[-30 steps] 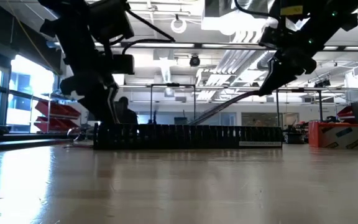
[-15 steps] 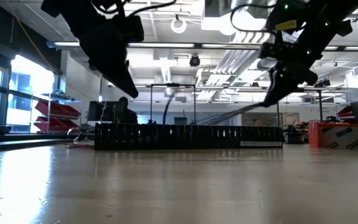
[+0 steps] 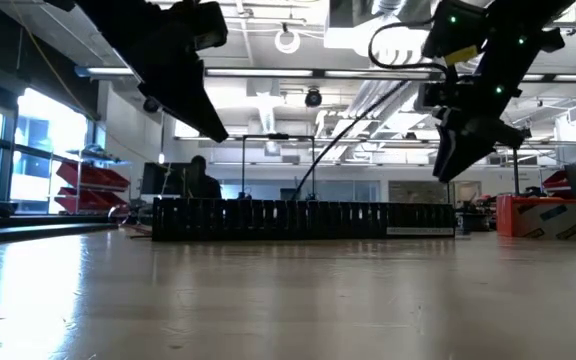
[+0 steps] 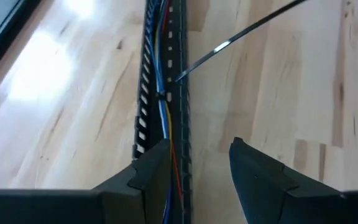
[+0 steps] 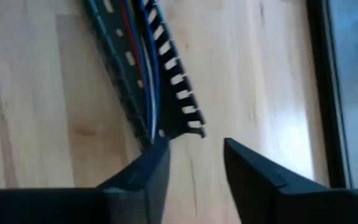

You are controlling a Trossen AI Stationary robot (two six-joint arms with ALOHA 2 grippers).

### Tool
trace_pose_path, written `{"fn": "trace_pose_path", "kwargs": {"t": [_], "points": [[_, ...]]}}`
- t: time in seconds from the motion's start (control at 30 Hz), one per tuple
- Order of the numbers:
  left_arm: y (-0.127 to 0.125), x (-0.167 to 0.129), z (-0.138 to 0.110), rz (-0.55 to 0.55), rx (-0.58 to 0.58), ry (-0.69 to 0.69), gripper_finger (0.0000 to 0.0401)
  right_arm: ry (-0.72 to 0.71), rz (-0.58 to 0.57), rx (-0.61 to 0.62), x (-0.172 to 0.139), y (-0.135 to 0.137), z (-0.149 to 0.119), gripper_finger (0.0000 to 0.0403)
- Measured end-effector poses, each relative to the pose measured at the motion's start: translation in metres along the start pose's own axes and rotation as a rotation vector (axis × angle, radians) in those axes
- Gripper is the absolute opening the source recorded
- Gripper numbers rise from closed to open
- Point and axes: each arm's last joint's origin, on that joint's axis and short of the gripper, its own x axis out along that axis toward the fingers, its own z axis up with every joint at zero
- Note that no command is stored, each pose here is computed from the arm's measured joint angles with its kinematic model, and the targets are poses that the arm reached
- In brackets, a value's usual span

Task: Ziptie cables
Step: Close the black cable duct with a black cable duct lid

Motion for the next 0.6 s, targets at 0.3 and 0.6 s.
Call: {"fn": "trace_pose_path", "kwargs": {"t": [0.3,0.6], "points": [[-0.002,0.002,-0.002,-0.039,-0.060,0.020,0.0145,-0.231,0.206,-0.009,0.001,0.005,0.013,0.0220],[0.002,0.030,-0.034,-0.007,-0.105,0.100,0.0145,-0.301,0.176,0.061,0.034,0.015,-0.016,0.0209]]}}
